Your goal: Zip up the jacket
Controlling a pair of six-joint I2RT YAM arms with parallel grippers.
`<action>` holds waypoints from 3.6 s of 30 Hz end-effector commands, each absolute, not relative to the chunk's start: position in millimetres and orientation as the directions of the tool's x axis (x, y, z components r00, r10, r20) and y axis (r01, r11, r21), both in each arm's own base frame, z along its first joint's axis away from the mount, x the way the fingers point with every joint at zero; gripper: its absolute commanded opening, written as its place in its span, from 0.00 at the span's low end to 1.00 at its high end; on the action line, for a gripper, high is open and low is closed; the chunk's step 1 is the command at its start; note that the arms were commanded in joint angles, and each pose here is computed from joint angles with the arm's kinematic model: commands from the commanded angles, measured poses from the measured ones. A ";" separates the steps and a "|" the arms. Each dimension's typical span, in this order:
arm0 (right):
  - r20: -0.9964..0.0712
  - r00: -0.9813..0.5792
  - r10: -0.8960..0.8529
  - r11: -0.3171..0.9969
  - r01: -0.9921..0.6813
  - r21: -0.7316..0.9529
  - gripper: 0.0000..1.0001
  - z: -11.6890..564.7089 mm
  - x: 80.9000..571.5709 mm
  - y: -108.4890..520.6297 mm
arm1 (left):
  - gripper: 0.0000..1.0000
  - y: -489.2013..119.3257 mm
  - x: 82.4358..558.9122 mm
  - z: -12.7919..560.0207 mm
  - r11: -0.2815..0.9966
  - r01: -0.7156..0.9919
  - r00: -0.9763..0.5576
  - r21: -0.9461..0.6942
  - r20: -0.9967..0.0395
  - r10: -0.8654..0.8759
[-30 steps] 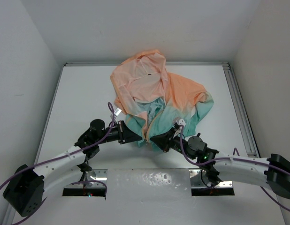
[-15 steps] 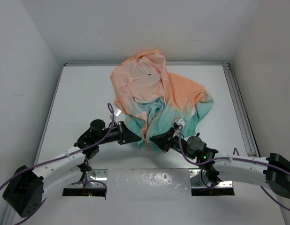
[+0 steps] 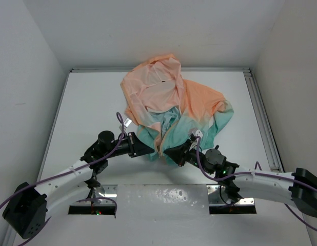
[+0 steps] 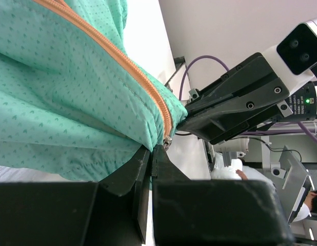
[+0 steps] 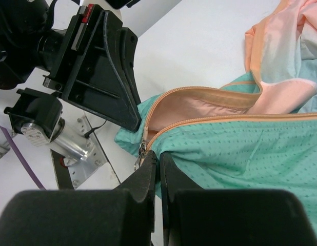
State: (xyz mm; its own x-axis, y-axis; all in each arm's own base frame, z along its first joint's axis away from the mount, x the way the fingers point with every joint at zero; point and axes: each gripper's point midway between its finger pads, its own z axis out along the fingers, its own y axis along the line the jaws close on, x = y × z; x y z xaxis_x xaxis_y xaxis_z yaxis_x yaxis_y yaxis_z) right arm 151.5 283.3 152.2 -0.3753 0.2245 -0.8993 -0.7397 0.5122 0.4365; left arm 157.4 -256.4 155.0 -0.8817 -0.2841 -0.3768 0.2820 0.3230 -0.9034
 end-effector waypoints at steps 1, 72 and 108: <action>-0.898 -0.333 0.288 0.476 -0.764 0.436 0.00 180.4 152.9 287.7 | 0.00 -256.7 163.2 164.8 0.302 0.319 -0.860 -0.898 -0.408 -0.306; -0.903 -0.320 0.286 0.475 -0.771 0.424 0.00 186.6 157.7 296.7 | 0.00 -257.3 154.3 158.1 0.278 0.314 -0.877 -0.908 -0.389 -0.281; -0.846 -0.509 0.161 0.708 -0.537 0.458 0.00 175.8 205.6 330.8 | 0.00 -247.8 153.3 138.5 0.410 0.344 -0.850 -0.844 -0.466 -0.245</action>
